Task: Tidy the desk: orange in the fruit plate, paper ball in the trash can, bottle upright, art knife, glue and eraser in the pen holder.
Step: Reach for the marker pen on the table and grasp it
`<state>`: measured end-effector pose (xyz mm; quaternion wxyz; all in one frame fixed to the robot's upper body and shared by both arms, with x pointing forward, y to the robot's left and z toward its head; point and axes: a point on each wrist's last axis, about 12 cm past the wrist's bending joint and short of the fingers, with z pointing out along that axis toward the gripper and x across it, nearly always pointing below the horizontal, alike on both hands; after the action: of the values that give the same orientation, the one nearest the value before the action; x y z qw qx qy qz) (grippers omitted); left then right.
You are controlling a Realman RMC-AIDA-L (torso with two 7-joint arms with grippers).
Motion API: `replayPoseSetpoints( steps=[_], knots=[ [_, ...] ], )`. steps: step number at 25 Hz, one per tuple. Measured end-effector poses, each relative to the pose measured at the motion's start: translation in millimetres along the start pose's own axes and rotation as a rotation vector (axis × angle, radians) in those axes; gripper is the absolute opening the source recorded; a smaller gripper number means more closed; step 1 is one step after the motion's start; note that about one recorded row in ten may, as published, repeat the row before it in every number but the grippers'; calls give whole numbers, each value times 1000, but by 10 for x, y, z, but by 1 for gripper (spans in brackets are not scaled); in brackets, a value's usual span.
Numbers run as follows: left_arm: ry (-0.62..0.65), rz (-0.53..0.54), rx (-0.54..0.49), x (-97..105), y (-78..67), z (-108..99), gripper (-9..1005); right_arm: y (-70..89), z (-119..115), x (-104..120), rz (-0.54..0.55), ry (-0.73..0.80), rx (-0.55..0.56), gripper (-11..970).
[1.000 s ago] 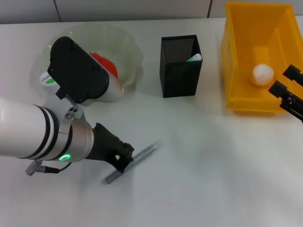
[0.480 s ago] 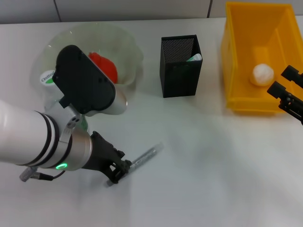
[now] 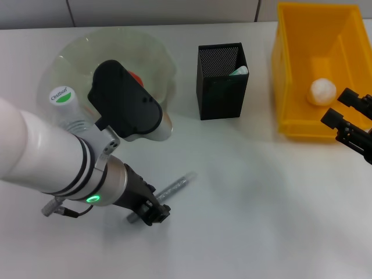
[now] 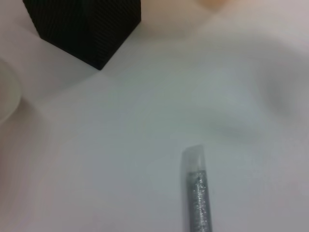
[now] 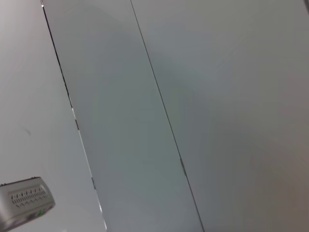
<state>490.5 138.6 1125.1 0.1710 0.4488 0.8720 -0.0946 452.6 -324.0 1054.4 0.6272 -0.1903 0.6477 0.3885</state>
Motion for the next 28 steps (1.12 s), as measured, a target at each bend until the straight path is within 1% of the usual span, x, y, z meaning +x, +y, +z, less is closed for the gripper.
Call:
replayPoseSetpoints(
  steps=[7, 16, 24, 28],
  knots=[
    [14, 5, 0, -9, 7, 37, 443, 6, 3, 14, -1, 10, -4, 724],
    [32, -4, -2, -10, 60, 112, 439, 6, 11, 12, -3, 9, -5, 724],
    [45, 13, 4, -9, 35, 120, 435, 6, 12, 13, -3, 10, -6, 724],
    [56, 32, 6, -23, 7, 131, 370, 4, 9, 11, -1, 10, -6, 724]
  ],
)
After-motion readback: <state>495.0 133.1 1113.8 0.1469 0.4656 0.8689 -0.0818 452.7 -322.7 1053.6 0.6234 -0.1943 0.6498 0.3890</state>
